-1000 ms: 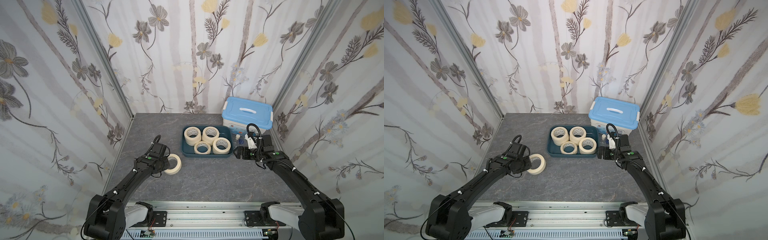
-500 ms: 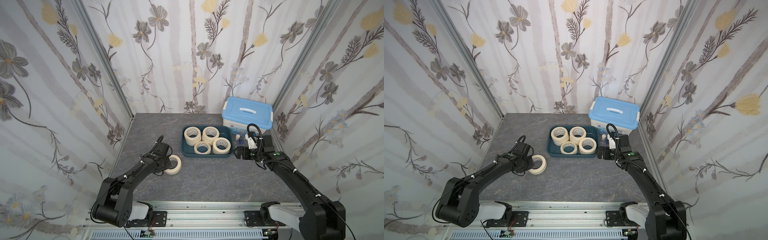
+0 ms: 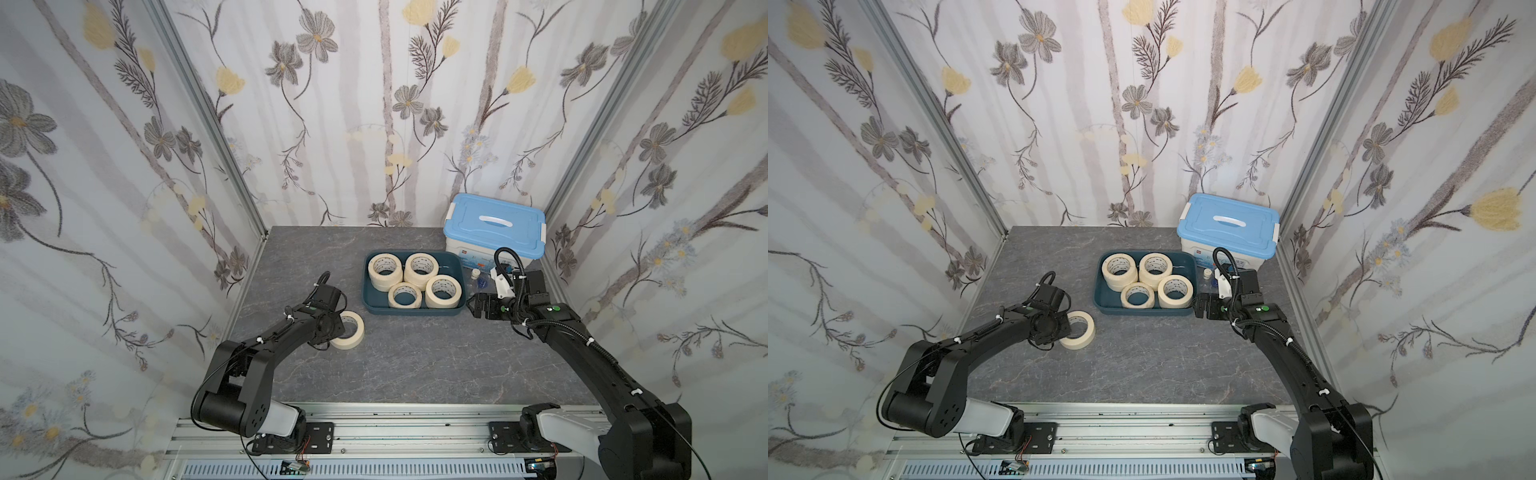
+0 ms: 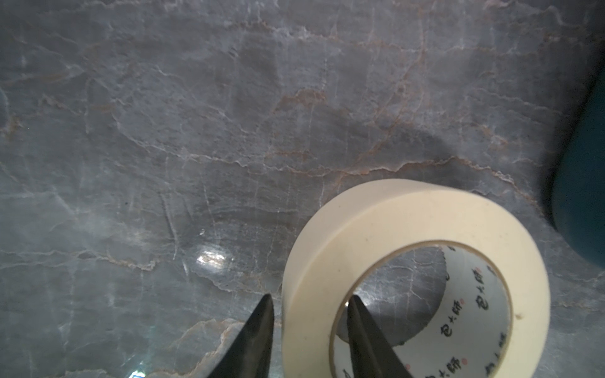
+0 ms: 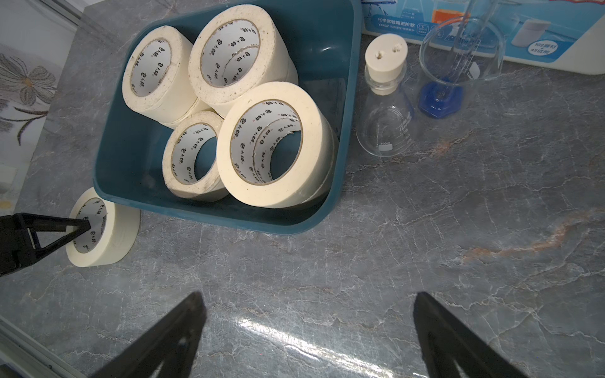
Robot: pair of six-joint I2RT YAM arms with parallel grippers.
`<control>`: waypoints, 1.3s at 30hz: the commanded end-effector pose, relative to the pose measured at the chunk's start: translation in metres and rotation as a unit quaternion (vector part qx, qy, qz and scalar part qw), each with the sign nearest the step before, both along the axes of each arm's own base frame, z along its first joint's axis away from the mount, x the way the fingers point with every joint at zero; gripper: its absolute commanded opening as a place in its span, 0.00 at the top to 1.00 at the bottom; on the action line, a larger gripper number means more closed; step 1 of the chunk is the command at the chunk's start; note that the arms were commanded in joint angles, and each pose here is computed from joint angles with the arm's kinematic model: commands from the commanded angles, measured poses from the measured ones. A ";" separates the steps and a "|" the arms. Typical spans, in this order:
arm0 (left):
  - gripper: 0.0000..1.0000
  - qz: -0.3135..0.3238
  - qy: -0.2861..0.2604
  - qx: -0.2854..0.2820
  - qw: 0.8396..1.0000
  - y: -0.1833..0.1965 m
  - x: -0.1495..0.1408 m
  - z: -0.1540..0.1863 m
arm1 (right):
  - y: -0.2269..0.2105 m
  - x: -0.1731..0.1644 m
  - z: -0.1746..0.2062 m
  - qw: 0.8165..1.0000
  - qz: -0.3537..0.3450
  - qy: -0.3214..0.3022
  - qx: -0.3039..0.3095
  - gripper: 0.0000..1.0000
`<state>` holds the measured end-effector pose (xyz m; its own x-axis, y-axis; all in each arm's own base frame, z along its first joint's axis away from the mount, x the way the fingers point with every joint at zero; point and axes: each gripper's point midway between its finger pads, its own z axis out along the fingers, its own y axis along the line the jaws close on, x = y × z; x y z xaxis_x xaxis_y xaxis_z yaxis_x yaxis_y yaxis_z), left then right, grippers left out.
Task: Take out the art tape in the storage box
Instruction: Place the art tape at the center of the board.
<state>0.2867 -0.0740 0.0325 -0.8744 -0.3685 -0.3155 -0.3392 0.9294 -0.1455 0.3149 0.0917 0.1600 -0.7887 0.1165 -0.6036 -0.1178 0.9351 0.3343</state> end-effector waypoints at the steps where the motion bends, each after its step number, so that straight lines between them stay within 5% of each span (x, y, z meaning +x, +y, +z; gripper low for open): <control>1: 0.57 0.002 -0.013 0.009 1.000 0.004 0.005 0.006 | 0.001 0.000 0.004 1.000 0.001 -0.003 0.001 0.00; 6: 0.53 -0.002 -0.025 0.014 1.000 0.005 0.007 0.019 | 0.001 0.000 0.007 1.000 0.002 -0.005 0.001 0.00; 12: 0.36 -0.007 -0.066 0.000 0.998 0.001 0.016 0.047 | 0.000 0.000 0.008 1.000 0.001 -0.006 0.000 0.00; 19: 0.00 -0.019 -0.124 -0.027 0.992 -0.009 0.031 0.085 | 0.000 0.000 0.010 1.000 0.002 -0.008 0.001 0.00; 29: 0.00 -0.060 -0.160 -0.071 0.983 -0.044 0.065 0.121 | 0.001 -0.002 0.013 1.000 0.004 -0.011 0.003 0.00; 39: 0.00 -0.147 -0.131 -0.075 0.978 -0.115 0.095 0.118 | 0.001 -0.004 0.017 1.000 0.005 -0.014 0.004 0.00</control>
